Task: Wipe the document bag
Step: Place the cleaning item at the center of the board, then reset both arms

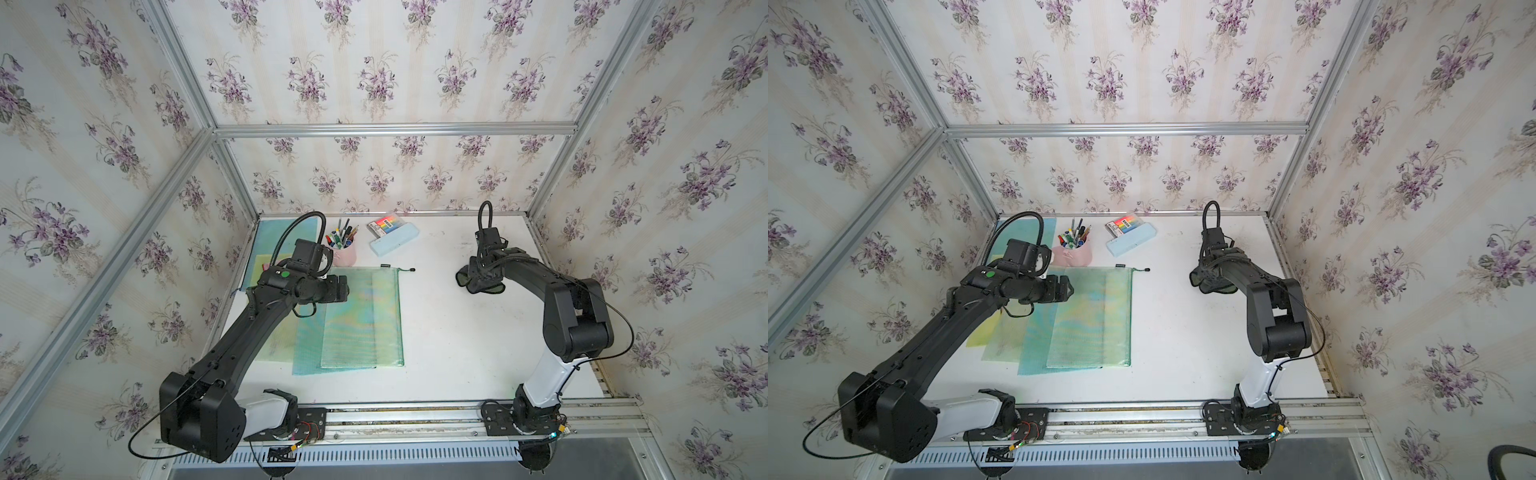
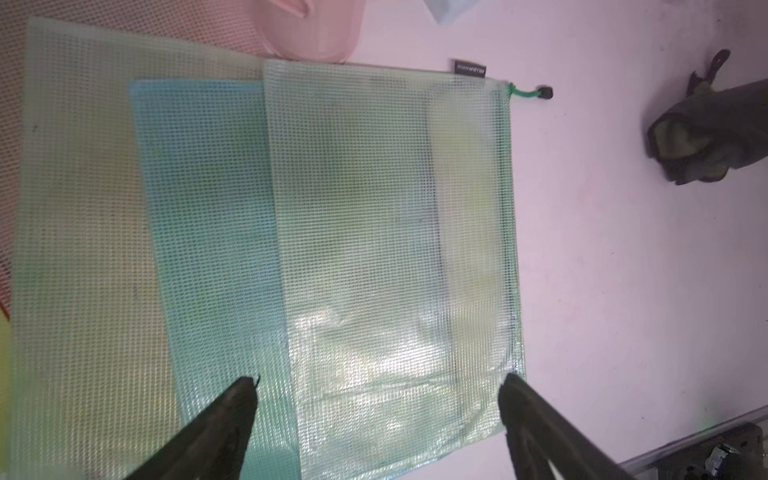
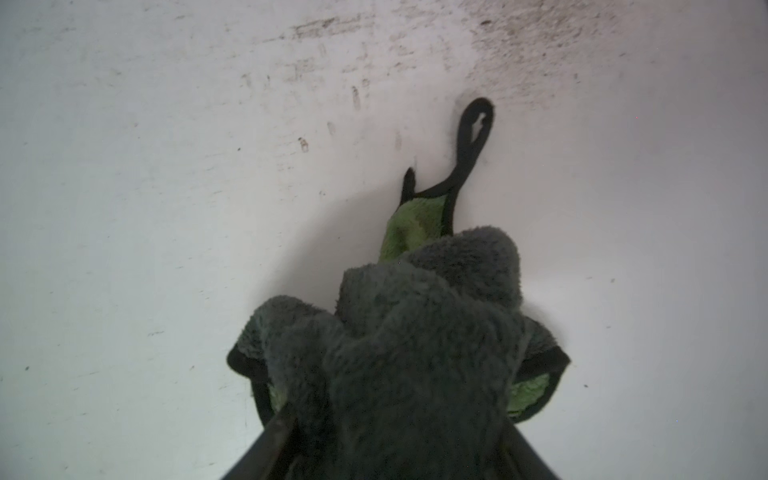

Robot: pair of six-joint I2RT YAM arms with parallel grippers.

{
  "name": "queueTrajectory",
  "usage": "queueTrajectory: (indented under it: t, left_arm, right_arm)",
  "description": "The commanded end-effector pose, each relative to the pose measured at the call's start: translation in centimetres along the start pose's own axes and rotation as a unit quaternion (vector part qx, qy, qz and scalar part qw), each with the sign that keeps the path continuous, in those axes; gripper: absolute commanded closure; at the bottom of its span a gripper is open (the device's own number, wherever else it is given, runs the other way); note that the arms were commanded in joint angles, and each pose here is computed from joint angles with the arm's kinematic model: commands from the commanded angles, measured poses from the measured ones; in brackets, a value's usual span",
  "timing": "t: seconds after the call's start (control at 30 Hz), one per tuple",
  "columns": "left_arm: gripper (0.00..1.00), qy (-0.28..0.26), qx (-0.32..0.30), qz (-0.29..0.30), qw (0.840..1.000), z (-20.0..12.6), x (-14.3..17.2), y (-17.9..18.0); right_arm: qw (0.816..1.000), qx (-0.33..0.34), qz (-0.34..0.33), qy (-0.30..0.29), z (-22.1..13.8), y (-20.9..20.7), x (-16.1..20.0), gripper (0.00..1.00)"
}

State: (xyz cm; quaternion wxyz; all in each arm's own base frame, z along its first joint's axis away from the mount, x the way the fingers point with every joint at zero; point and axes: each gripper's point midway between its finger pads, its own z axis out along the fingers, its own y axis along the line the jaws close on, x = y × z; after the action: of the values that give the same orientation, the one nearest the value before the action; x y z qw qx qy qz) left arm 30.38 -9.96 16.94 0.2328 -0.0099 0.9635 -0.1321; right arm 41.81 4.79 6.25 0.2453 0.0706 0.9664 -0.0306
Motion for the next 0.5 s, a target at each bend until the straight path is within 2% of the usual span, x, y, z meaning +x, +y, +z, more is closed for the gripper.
queueTrajectory:
  t: [0.0,0.1,0.23,0.33,0.47]
  left_arm:
    - [0.04,-0.072,0.039,0.024,0.996,0.7,-3.3,-1.5]
    - [0.00,-0.107,0.017,0.027,0.994,2.1,-4.0,-0.4]
    - [0.00,-0.133,-0.079,0.011,0.988,2.8,-4.4,3.8]
    - [0.00,-0.151,-0.138,0.006,0.979,2.9,-4.0,6.8]
    - [0.00,-0.179,-0.198,0.005,0.964,4.0,-3.6,10.9]
  right_arm:
    - [0.999,-0.036,-0.014,-0.011,-0.6,1.0,0.5,0.28]
    - [0.998,-0.023,-0.020,-0.050,-2.4,0.0,-0.3,0.00]
    - [0.985,0.041,0.010,-0.168,-5.6,-3.7,-2.4,0.00]
    - [0.970,0.049,0.012,-0.239,-6.1,-5.2,-2.3,0.00]
    - [0.965,0.047,0.012,-0.256,-3.0,-5.6,-0.9,0.00]
